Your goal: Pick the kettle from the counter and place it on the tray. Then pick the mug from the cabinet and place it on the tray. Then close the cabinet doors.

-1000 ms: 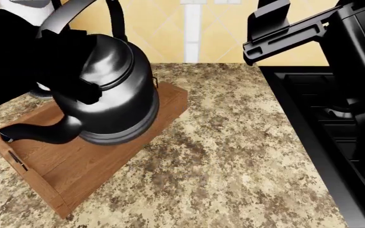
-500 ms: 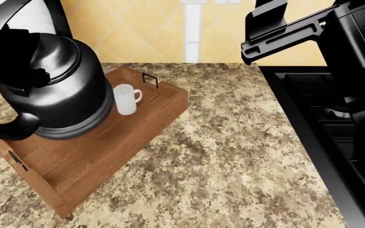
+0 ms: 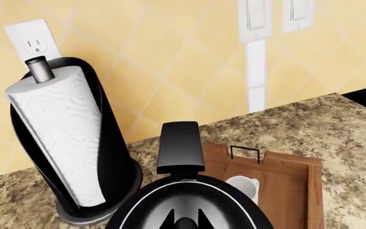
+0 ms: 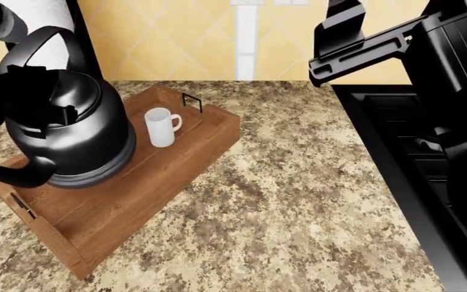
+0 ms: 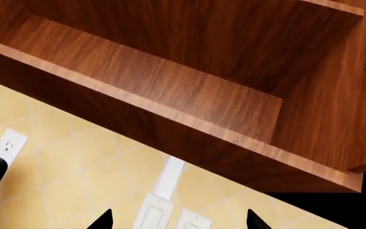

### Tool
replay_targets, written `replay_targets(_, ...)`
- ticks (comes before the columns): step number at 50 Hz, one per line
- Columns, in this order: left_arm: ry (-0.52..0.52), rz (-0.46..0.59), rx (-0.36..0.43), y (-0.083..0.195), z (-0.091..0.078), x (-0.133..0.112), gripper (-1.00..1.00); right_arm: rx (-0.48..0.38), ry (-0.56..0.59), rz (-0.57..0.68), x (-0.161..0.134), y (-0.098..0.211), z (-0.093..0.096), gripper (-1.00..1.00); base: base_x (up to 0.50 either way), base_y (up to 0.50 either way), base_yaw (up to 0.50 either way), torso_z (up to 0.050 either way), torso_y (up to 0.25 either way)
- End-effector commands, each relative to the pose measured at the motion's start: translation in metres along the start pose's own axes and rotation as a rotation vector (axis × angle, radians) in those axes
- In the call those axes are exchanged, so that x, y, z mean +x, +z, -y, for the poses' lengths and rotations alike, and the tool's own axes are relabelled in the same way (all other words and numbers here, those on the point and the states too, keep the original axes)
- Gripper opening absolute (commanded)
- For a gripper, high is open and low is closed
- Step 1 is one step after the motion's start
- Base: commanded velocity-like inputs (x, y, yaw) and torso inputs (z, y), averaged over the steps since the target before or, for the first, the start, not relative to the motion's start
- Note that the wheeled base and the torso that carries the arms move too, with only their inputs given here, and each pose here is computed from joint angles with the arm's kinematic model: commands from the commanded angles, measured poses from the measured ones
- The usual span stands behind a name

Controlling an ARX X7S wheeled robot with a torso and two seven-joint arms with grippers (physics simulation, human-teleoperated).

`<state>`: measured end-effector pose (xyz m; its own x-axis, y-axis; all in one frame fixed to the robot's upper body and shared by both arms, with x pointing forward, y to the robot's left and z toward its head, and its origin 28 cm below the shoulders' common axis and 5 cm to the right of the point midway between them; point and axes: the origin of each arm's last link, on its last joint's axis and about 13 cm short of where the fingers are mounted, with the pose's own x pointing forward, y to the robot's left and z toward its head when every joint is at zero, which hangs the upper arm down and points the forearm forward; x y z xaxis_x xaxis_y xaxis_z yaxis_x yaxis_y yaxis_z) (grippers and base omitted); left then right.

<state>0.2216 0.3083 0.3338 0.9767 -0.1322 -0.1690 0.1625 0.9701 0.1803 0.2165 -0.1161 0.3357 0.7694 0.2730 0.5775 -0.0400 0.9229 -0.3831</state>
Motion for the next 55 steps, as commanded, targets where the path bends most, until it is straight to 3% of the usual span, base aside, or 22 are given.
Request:
replay_targets(1,0.026,0.000,-0.001,-0.007,-0.002,0.009,-1.00,0.000,-0.005,-0.006,-0.001,-0.002,0.000,1.00,0.00,0.00,0.00,0.000,0.000)
replay_targets(55,0.024,-0.051,-0.023,-0.039,-0.001,0.025,-1.00,0.004,-0.002,-0.009,-0.002,0.001,0.000,1.00,0.00,0.00,0.00,0.000,0.001)
